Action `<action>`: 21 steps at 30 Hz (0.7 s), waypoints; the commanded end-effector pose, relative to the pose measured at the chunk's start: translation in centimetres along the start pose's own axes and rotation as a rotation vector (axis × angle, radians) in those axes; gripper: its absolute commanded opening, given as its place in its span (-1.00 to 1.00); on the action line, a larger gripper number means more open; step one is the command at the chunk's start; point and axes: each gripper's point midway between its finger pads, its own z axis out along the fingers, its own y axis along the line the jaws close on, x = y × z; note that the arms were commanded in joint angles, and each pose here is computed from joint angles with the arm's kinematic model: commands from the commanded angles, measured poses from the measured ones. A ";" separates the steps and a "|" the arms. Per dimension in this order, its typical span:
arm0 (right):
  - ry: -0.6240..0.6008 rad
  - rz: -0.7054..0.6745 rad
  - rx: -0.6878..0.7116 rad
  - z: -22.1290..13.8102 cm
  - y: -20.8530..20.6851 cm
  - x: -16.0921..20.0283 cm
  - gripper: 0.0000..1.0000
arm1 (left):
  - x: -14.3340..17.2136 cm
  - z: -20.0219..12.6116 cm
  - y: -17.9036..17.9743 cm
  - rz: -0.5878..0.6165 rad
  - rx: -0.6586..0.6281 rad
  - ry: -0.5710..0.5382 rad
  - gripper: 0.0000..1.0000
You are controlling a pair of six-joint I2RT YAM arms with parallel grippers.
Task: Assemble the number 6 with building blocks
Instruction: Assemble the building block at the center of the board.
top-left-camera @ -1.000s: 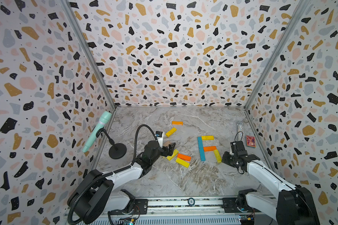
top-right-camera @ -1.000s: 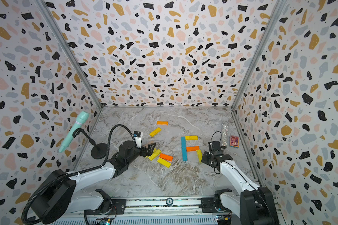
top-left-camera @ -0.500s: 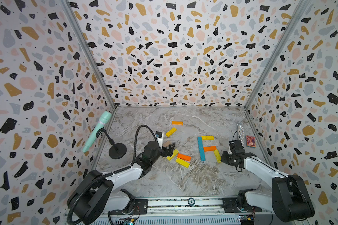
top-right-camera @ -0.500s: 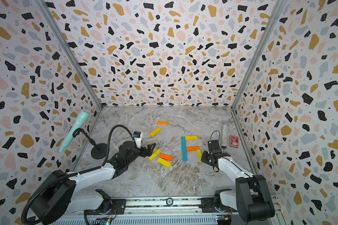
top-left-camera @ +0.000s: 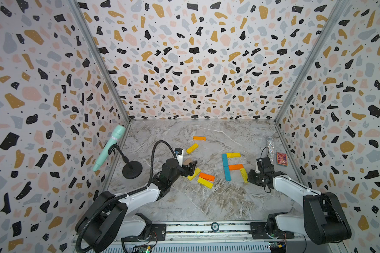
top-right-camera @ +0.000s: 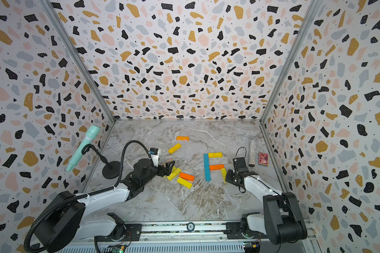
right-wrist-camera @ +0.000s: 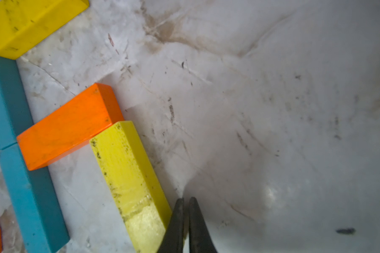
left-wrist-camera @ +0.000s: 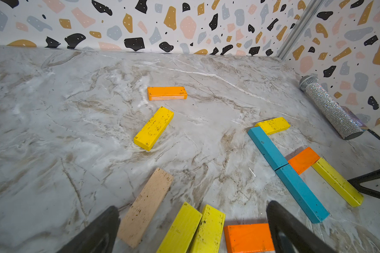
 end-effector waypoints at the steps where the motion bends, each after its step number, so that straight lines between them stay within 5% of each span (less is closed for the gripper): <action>1: -0.014 -0.016 0.037 -0.9 -0.5 -0.5 -0.79 | -1.2 -0.5 0.0 0.011 -0.010 -0.049 0.99; 4: -0.092 -0.059 -0.005 -3.0 1.2 -2.7 -0.75 | -1.5 -0.8 0.4 0.011 -0.037 -0.059 0.99; 11: -0.296 -0.283 -0.285 -9.7 11.2 -7.8 -0.21 | -3.4 -0.6 1.4 0.044 -0.126 -0.045 0.99; 14: -0.346 -0.437 -0.382 -11.6 16.1 -7.9 0.03 | -4.9 0.3 1.3 0.088 -0.157 0.000 0.99; 21: -0.355 -0.642 -0.544 -12.8 22.2 -5.5 0.19 | -9.3 5.1 1.2 0.136 -0.206 0.056 0.99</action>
